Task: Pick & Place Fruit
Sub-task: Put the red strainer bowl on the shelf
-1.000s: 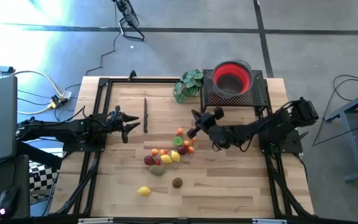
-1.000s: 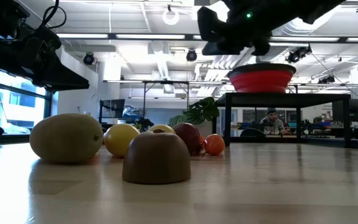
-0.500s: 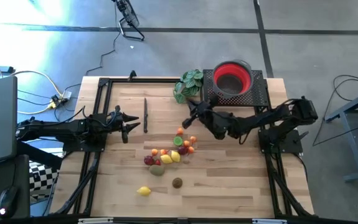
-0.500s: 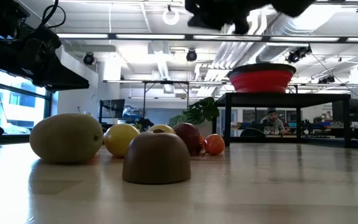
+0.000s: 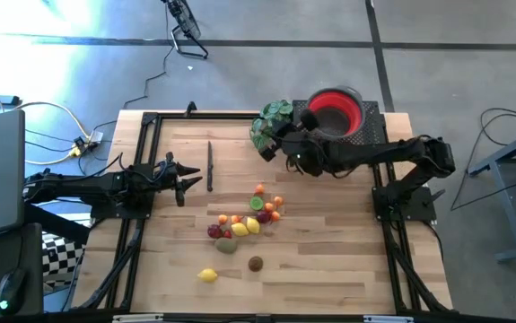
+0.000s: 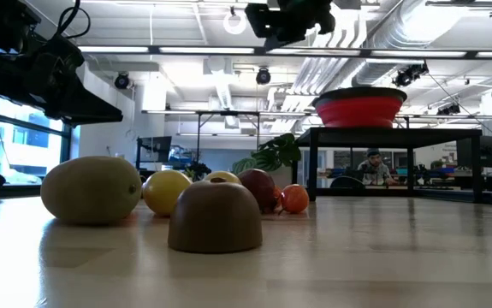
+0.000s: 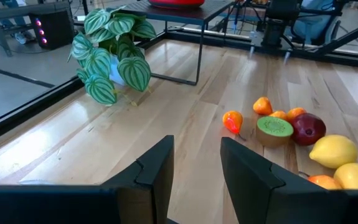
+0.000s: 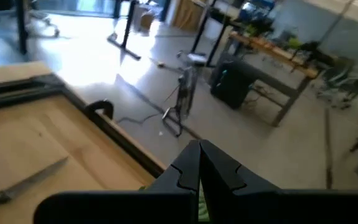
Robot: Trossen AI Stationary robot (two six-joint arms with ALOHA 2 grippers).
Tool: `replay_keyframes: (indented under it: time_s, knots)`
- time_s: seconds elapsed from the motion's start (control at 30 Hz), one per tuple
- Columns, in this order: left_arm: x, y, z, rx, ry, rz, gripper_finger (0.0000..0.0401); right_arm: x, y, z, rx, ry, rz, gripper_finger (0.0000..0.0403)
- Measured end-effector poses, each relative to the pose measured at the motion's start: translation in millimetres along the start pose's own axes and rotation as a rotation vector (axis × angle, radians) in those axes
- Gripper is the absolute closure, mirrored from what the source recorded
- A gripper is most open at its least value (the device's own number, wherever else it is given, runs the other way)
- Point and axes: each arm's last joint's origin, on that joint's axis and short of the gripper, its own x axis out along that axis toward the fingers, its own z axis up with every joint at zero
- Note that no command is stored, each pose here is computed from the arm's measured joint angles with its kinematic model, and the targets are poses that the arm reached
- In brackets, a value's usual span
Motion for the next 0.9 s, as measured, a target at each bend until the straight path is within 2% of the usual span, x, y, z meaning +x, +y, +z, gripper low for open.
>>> replay_keyframes:
  time_s: [0.23, 0.33, 0.57, 0.73, 0.9]
  knots:
    - [0, 0, 0, -0.001, -0.001, -0.001, 0.0274, 32, -25, -10, 0.005, 0.108, 0.161, 0.0401]
    - [0, 0, 0, -0.001, -0.001, 0.0, 0.0274, 40, -39, -1, 0.024, 0.174, 0.213, 0.04]
    - [0, 0, 0, -0.001, -0.002, -0.001, 0.0274, 56, -56, 22, -0.056, 0.33, 0.246, 0.04]
    - [0, 0, 0, -0.008, -0.002, -0.001, 0.0274, 79, -63, 11, -0.149, 0.487, 0.216, 0.04]
    - [0, 0, 0, -0.027, -0.002, -0.004, 0.0274, 94, -73, -3, -0.201, 0.574, 0.209, 0.04]
